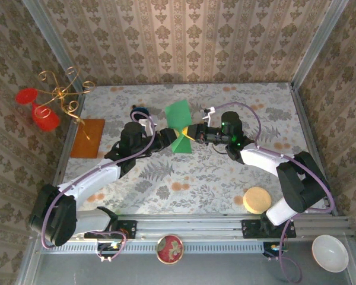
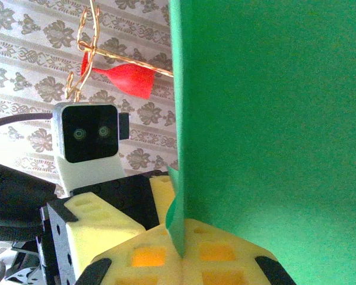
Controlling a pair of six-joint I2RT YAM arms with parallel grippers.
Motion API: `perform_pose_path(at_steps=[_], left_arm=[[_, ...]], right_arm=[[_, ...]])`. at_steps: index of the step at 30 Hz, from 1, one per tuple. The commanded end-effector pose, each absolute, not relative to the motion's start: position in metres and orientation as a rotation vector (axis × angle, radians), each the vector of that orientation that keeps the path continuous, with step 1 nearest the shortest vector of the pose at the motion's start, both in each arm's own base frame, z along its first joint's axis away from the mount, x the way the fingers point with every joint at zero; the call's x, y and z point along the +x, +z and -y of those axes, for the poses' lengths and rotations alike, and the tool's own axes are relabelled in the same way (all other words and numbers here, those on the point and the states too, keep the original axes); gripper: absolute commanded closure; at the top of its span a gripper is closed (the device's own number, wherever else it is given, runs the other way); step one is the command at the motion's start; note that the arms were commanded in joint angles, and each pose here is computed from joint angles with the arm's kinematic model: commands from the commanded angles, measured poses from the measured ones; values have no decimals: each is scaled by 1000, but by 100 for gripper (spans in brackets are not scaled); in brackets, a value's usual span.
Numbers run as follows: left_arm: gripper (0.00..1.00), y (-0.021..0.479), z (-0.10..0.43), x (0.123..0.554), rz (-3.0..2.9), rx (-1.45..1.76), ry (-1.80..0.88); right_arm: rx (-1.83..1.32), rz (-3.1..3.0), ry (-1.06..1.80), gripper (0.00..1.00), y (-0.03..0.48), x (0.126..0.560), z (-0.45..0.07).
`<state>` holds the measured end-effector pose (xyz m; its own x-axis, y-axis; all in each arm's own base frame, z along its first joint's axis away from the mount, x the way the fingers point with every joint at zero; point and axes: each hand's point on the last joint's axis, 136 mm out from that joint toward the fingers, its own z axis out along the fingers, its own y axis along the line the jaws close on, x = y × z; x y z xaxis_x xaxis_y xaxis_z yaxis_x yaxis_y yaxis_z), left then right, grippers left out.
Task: Fold a paper plane with a square sheet of paper (pick it up from the middle)
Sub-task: Turn over the paper at the center of the table.
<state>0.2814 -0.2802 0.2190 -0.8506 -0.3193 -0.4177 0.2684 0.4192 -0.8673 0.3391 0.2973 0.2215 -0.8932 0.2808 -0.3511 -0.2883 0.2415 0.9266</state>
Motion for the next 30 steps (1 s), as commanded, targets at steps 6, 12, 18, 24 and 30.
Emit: perform_pose_path(at_steps=[6, 12, 18, 24, 30], left_arm=[[62, 230, 278, 279, -2091, -10, -1475], [70, 228, 277, 281, -2096, -16, -1470], [85, 221, 276, 283, -2132, -25, -1441], [92, 205, 266, 286, -2215, -6, -1297], [94, 184, 235, 285, -2388, 119, -842]], right_arm=[[-25, -2053, 1716, 94, 229, 335, -294], [-18, -2061, 1709, 94, 226, 336, -293], [1, -2109, 1654, 82, 217, 337, -285], [104, -2184, 1439, 58, 199, 346, -246], [209, -2255, 1121, 47, 189, 350, -198]])
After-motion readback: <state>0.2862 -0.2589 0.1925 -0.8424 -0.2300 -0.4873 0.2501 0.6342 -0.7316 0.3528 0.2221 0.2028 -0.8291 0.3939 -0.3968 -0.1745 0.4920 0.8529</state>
